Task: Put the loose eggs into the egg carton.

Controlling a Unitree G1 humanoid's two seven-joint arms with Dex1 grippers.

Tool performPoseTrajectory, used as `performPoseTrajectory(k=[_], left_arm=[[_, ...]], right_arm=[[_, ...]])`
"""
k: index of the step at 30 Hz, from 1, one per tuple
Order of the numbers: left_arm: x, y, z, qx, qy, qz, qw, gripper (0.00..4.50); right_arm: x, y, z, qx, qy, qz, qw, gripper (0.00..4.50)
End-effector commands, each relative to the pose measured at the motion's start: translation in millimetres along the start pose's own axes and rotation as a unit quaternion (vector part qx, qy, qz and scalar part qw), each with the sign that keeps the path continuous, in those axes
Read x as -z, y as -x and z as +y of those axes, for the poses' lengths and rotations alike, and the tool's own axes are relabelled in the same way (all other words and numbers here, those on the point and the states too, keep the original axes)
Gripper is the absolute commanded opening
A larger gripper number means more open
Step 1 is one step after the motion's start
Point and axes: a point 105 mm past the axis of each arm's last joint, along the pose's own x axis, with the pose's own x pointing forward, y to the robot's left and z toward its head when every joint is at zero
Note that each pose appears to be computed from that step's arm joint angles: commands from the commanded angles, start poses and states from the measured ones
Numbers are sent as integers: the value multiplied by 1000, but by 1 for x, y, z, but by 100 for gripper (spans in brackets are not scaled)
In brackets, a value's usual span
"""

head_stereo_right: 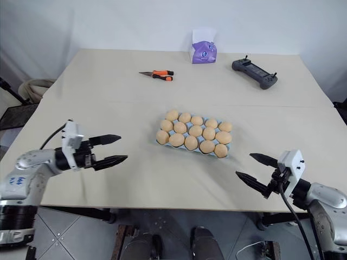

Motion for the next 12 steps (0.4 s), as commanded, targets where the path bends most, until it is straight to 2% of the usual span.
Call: performPoseTrajectory(k=[1, 6, 12], left_arm=[[-20, 24, 0, 9, -18, -27, 999, 445], [-20, 46, 3, 24, -16, -26, 999, 445], [-16, 50, 17, 18, -24, -29, 999, 445]], right_arm=[[-8, 2, -6, -12, 24, 0, 1000, 450], [-10, 1, -21, -24, 33, 11, 999, 450], [-10, 0, -31, -27, 36, 15, 999, 450]])
